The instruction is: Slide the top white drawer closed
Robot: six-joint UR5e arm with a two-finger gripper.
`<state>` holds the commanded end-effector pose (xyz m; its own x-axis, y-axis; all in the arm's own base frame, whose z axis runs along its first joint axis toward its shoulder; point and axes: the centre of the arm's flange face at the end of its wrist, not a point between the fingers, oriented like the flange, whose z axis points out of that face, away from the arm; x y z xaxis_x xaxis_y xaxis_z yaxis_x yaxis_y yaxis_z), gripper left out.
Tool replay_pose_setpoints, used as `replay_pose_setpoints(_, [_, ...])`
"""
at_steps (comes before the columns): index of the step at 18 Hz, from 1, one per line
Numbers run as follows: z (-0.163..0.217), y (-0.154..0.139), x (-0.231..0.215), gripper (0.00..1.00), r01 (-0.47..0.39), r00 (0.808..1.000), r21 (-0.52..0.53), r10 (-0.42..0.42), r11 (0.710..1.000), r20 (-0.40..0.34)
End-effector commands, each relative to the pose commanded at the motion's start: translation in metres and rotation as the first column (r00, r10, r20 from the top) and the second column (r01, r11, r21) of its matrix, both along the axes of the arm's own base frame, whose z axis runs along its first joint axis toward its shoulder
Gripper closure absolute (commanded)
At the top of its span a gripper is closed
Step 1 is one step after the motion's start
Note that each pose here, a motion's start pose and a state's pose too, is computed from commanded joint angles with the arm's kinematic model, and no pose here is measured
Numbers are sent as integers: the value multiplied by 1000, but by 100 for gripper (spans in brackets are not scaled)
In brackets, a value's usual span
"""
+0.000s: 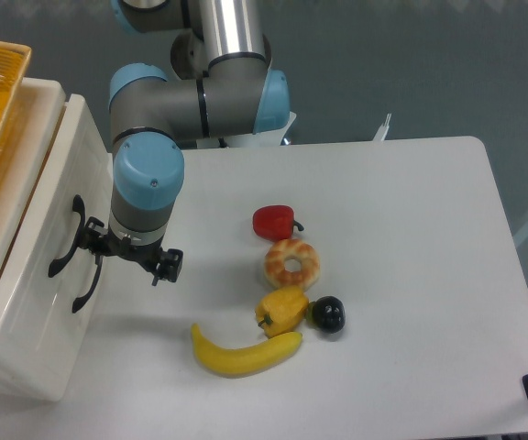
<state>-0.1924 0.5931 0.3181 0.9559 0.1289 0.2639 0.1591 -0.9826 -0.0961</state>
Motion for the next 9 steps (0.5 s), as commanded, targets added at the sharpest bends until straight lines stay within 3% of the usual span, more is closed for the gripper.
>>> replay_pose_setpoints(9, [-1, 2, 3, 0, 6, 1000, 4, -6, 1000, -2])
